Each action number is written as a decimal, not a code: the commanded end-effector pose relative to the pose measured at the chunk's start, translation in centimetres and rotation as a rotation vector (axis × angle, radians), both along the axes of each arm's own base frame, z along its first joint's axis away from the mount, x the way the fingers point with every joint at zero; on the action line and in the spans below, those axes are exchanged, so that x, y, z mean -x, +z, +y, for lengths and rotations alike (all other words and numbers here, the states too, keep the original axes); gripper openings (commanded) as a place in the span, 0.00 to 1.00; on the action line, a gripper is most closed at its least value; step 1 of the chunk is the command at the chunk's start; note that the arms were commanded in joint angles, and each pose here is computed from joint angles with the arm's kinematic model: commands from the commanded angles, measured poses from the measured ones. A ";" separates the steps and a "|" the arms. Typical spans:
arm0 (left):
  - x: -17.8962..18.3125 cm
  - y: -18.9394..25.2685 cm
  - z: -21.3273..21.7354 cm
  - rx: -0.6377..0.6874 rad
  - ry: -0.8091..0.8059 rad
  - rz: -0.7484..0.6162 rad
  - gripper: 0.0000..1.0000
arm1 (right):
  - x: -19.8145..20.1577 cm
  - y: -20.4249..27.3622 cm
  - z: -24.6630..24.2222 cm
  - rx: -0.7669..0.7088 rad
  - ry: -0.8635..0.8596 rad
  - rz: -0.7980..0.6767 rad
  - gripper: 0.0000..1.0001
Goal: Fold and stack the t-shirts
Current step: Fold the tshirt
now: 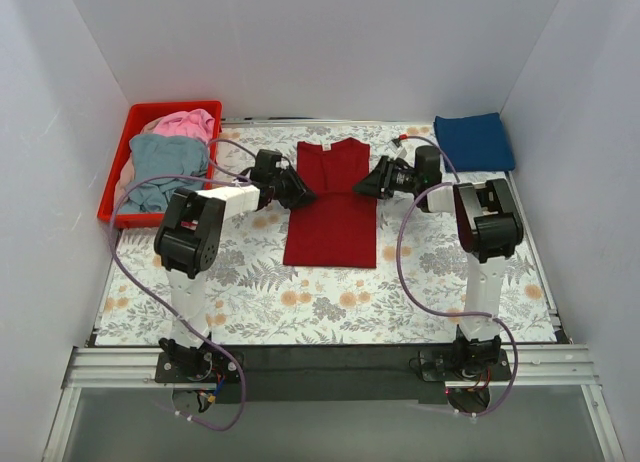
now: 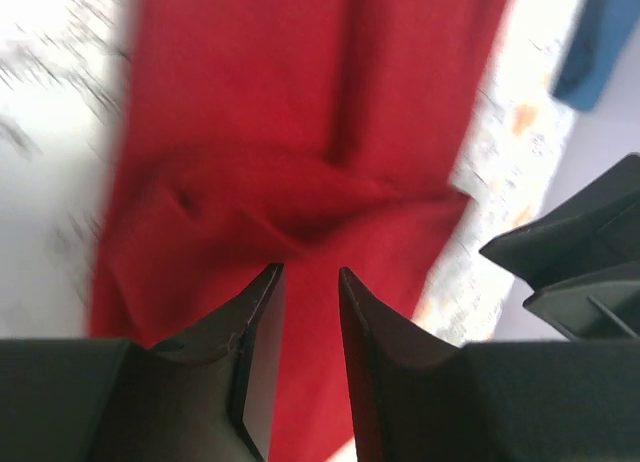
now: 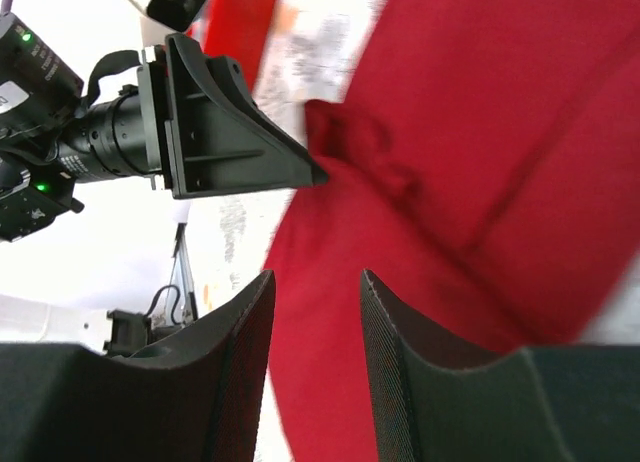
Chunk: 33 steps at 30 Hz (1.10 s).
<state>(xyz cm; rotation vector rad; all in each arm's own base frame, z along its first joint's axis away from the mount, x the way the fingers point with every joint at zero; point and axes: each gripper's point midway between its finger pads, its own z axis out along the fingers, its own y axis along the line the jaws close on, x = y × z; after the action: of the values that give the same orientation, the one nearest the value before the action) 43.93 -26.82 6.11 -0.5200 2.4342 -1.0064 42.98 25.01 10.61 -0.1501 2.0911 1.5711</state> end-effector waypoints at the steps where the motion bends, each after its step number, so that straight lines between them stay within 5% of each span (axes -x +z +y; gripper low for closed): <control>1: -2.4 -1.8 1.6 -0.007 0.028 0.015 0.26 | -2.3 -2.3 -0.7 0.002 -0.042 0.044 0.46; 10: -3.2 -6.0 5.6 0.000 0.105 0.101 0.25 | -3.8 -7.9 -4.2 0.030 -0.119 0.134 0.46; 21: -2.7 4.3 5.9 0.032 0.068 -0.110 0.34 | 0.3 1.5 -2.8 0.003 -0.063 -0.033 0.46; 27: 2.6 6.2 6.9 0.000 0.034 -0.123 0.35 | 7.4 2.2 0.9 -0.003 0.071 -0.010 0.46; 33: 10.3 2.3 6.8 -0.036 -0.065 0.012 0.36 | 14.1 0.5 5.8 0.007 0.245 0.051 0.47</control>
<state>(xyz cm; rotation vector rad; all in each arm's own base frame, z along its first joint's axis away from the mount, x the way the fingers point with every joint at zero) 37.92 -19.93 11.27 -0.4717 2.3488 -1.0083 31.26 29.42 11.60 -0.3068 2.1693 1.6823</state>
